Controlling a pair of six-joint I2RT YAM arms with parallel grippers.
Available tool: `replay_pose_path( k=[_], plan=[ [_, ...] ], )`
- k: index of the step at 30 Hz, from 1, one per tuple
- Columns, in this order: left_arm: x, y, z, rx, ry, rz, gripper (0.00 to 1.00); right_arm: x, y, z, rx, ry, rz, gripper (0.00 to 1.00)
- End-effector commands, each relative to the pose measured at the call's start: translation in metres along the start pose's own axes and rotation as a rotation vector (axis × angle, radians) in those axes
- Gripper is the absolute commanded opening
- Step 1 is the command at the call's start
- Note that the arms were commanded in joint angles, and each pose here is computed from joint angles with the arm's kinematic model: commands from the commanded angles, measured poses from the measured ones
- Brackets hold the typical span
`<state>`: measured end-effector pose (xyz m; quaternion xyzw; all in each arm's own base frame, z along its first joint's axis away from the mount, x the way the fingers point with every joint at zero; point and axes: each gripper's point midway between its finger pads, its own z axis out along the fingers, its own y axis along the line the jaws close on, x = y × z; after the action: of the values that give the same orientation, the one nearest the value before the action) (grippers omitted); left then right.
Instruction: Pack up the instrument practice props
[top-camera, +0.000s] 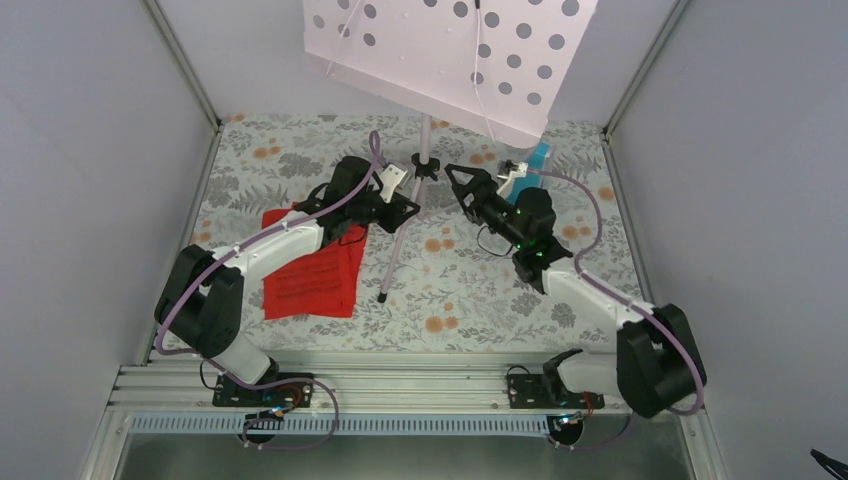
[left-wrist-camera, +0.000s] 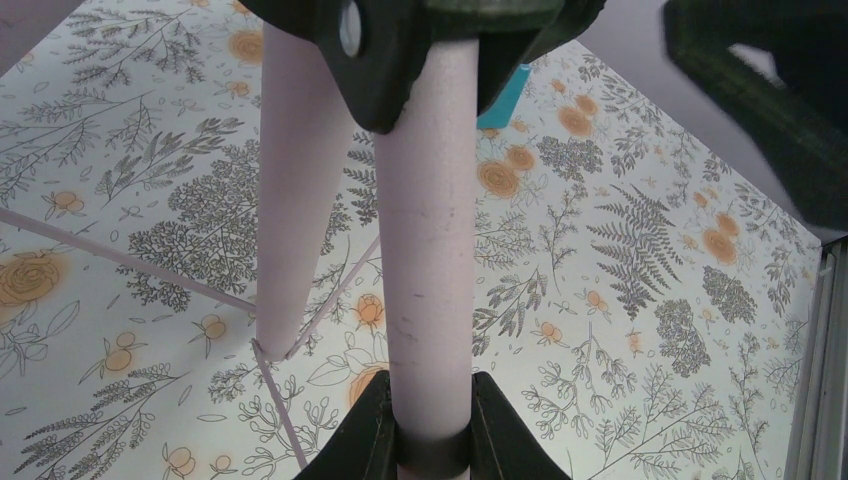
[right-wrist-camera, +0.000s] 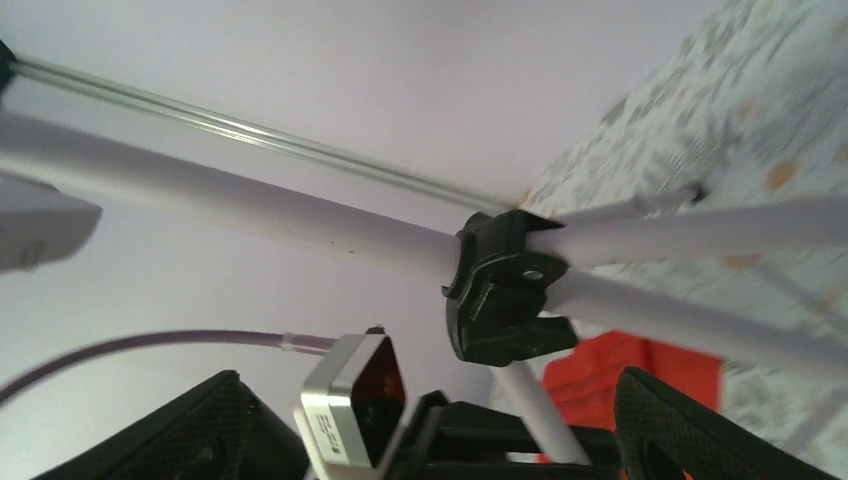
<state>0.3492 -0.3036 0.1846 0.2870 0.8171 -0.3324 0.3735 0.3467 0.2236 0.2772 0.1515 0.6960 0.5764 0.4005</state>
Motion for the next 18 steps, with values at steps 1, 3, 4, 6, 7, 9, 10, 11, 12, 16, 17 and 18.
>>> replay_pose_path(
  k=[1, 3, 4, 6, 7, 9, 10, 11, 12, 16, 17, 18],
  plan=[
    [-0.016, 0.002, -0.007, -0.033, -0.045, 0.091, 0.02, 0.011, 0.016, 0.02, -0.088, 0.129, 0.37, 0.86],
    [-0.017, 0.001, -0.007, -0.031, -0.048, 0.091, 0.02, 0.017, 0.011, 0.03, -0.086, 0.169, 0.425, 0.83],
    [-0.017, 0.001, -0.007, -0.03, -0.048, 0.091, 0.03, 0.021, 0.009, 0.034, -0.086, 0.188, 0.451, 0.81],
    [-0.016, 0.0, -0.007, -0.028, -0.047, 0.089, 0.02, 0.026, 0.002, 0.041, -0.073, 0.205, 0.491, 0.79],
    [-0.017, 0.0, -0.007, -0.028, -0.049, 0.09, 0.02, 0.026, 0.0, 0.043, -0.07, 0.204, 0.499, 0.79],
    [-0.017, 0.001, -0.007, -0.031, -0.047, 0.092, 0.02, 0.026, -0.003, 0.047, -0.068, 0.203, 0.503, 0.74],
    [-0.017, 0.001, -0.008, -0.031, -0.048, 0.093, 0.02, 0.025, -0.003, 0.049, -0.067, 0.2, 0.501, 0.7],
    [-0.018, 0.001, -0.008, -0.033, -0.048, 0.094, 0.02, 0.024, -0.003, 0.051, -0.069, 0.199, 0.498, 0.67],
    [-0.018, 0.001, -0.008, -0.034, -0.049, 0.095, 0.02, 0.024, -0.002, 0.052, -0.068, 0.197, 0.493, 0.61],
    [-0.018, 0.001, -0.008, -0.033, -0.05, 0.093, 0.02, 0.024, -0.007, 0.051, -0.047, 0.185, 0.489, 0.38],
    [-0.019, 0.001, -0.008, -0.034, -0.05, 0.093, 0.02, 0.024, -0.009, 0.05, -0.041, 0.182, 0.489, 0.32],
    [-0.018, 0.001, -0.008, -0.033, -0.049, 0.093, 0.02, 0.025, -0.011, 0.048, -0.036, 0.177, 0.49, 0.28]
  ],
)
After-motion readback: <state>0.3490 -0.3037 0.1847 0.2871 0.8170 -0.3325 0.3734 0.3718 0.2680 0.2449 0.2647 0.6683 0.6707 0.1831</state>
